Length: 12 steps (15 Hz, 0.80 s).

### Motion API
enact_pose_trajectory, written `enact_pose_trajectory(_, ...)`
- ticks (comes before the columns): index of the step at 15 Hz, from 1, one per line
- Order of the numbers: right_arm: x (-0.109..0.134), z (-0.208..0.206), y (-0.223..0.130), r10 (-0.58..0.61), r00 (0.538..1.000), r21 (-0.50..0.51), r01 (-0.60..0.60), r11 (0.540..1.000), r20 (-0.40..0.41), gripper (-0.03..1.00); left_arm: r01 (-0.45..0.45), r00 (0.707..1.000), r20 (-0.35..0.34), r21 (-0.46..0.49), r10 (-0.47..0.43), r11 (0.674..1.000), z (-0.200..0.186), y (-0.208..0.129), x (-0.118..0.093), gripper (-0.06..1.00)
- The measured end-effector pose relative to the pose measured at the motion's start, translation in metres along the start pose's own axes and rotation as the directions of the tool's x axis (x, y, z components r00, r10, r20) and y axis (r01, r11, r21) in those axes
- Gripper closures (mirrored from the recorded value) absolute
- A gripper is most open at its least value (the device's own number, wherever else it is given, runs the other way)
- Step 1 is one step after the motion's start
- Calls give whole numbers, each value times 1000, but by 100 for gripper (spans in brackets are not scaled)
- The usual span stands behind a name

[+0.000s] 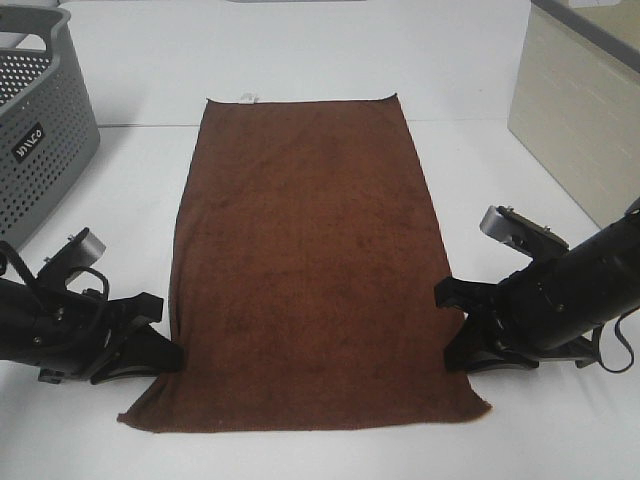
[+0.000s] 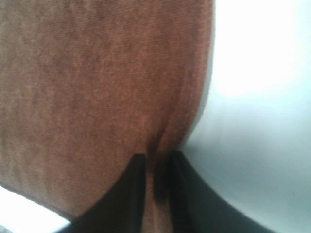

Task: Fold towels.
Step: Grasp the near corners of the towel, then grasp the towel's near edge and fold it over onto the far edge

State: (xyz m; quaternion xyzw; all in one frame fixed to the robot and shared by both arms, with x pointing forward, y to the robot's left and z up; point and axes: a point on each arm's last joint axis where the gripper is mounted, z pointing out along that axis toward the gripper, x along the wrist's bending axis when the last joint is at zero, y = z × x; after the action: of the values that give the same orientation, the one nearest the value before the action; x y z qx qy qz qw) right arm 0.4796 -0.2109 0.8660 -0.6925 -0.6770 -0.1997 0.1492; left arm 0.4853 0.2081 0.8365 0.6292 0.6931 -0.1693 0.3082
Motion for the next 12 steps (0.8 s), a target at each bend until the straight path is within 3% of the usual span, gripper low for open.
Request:
enact_pose_trajectory(1, 0, 0, 0, 7, 1000, -1, -7, 1000, 1, 96, -2, 1000, -7, 1, 2, 1000, 0, 0, 1, 91)
enact_pose_trajectory(7, 3, -3, -9, 57, 998, 38, -56, 998, -22, 97, 17, 1000, -23, 17, -17, 1000, -13, -2, -8, 93)
enact_pose_trajectory(12, 1, -14, -37, 61, 998, 59, -60, 996, -21, 97, 20, 999, -41, 57, -18, 998, -28, -28, -9, 93)
